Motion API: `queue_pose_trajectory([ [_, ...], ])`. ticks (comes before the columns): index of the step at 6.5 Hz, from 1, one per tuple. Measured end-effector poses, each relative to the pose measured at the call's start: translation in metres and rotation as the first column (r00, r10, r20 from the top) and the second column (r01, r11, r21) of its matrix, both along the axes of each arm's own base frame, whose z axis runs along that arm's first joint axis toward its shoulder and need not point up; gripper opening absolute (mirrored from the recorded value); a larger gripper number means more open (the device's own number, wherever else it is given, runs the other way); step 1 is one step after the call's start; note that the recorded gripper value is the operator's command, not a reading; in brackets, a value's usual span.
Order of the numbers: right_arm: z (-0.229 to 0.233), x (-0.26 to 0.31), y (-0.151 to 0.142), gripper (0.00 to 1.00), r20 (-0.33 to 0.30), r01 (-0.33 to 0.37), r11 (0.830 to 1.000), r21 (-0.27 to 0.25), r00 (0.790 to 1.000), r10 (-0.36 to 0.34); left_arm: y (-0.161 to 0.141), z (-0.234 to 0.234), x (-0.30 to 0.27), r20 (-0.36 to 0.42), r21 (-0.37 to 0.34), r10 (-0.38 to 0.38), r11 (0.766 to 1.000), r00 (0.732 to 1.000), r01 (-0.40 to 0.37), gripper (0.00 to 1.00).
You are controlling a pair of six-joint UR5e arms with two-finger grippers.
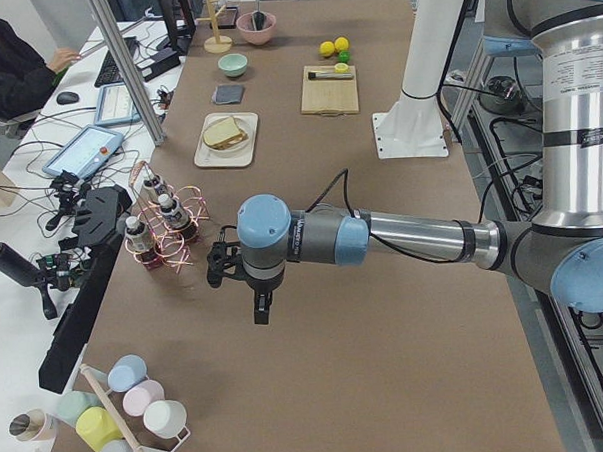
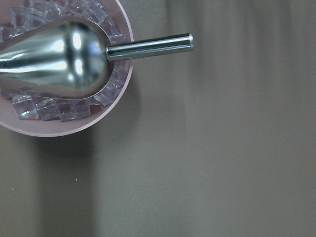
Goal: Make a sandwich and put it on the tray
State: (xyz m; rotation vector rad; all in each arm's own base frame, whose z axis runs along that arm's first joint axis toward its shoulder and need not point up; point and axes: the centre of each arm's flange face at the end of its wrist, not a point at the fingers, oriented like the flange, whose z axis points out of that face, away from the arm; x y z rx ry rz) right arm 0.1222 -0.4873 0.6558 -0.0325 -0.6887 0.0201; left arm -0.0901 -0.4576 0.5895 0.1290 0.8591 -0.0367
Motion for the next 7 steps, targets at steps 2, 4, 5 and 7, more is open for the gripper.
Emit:
queue_pose_trajectory([
  [2,0.002,-0.001,0.002,1.0,0.015,-0.005,0.999,0.039,1.0,0.004,0.002,0.01,-0.003,-0.007,-0.02,-0.006,1.0,1.0,0.006,0.98],
  [4,0.002,-0.002,0.003,1.0,0.019,-0.007,0.999,0.05,1.0,0.006,0.003,0.016,-0.003,-0.008,-0.029,-0.007,1.0,1.0,0.006,0.98],
  [5,0.002,-0.002,0.003,1.0,0.02,-0.009,0.999,0.049,1.0,0.008,0.003,0.017,-0.003,-0.008,-0.029,-0.006,1.0,1.0,0.006,0.98],
  [7,0.001,-0.002,0.003,1.0,0.025,-0.01,0.999,0.048,1.0,0.009,-0.001,0.015,-0.003,-0.008,-0.024,-0.006,1.0,1.0,0.006,0.98],
])
